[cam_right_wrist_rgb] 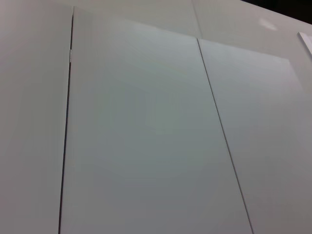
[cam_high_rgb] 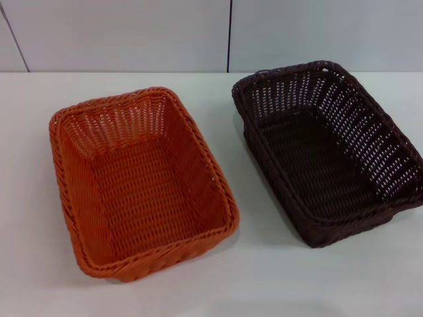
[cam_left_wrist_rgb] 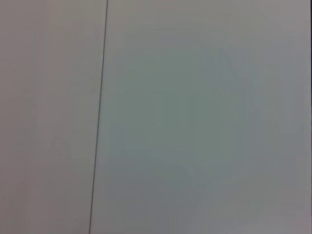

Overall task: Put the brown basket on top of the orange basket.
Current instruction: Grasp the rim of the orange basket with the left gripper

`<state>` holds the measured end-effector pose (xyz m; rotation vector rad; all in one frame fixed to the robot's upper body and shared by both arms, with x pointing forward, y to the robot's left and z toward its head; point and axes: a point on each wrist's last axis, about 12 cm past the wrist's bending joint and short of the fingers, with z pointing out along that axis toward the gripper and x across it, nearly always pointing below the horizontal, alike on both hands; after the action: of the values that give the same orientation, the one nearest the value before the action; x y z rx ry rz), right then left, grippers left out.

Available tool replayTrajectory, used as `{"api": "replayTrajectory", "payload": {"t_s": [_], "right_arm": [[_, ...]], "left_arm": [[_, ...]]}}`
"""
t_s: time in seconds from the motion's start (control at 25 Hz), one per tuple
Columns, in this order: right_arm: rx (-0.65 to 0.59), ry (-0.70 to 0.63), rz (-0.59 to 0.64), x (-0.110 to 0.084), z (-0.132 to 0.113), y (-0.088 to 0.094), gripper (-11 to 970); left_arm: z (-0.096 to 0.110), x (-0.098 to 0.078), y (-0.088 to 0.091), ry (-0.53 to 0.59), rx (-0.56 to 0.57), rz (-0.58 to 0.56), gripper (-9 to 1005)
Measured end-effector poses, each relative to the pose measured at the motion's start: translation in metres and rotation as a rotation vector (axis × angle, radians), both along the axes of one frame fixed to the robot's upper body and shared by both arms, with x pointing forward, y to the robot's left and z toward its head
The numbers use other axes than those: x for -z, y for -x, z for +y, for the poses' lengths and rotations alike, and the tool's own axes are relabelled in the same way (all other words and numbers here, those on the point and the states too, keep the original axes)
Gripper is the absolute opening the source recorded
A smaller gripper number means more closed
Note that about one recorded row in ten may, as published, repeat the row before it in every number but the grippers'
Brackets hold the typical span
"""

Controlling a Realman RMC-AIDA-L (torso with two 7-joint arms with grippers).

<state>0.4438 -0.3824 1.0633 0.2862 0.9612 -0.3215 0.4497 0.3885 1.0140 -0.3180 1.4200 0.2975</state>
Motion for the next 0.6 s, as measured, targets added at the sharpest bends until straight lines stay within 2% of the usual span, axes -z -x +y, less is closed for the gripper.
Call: {"api": "replayTrajectory", "payload": {"t_s": [0.6], "right_arm": [[-0.007, -0.001, -0.001, -0.0007, 0.0011, -0.003, 766]], "left_arm": [[-0.0002, -0.0007, -0.0026, 0.003, -0.001, -0.002, 769]]}}
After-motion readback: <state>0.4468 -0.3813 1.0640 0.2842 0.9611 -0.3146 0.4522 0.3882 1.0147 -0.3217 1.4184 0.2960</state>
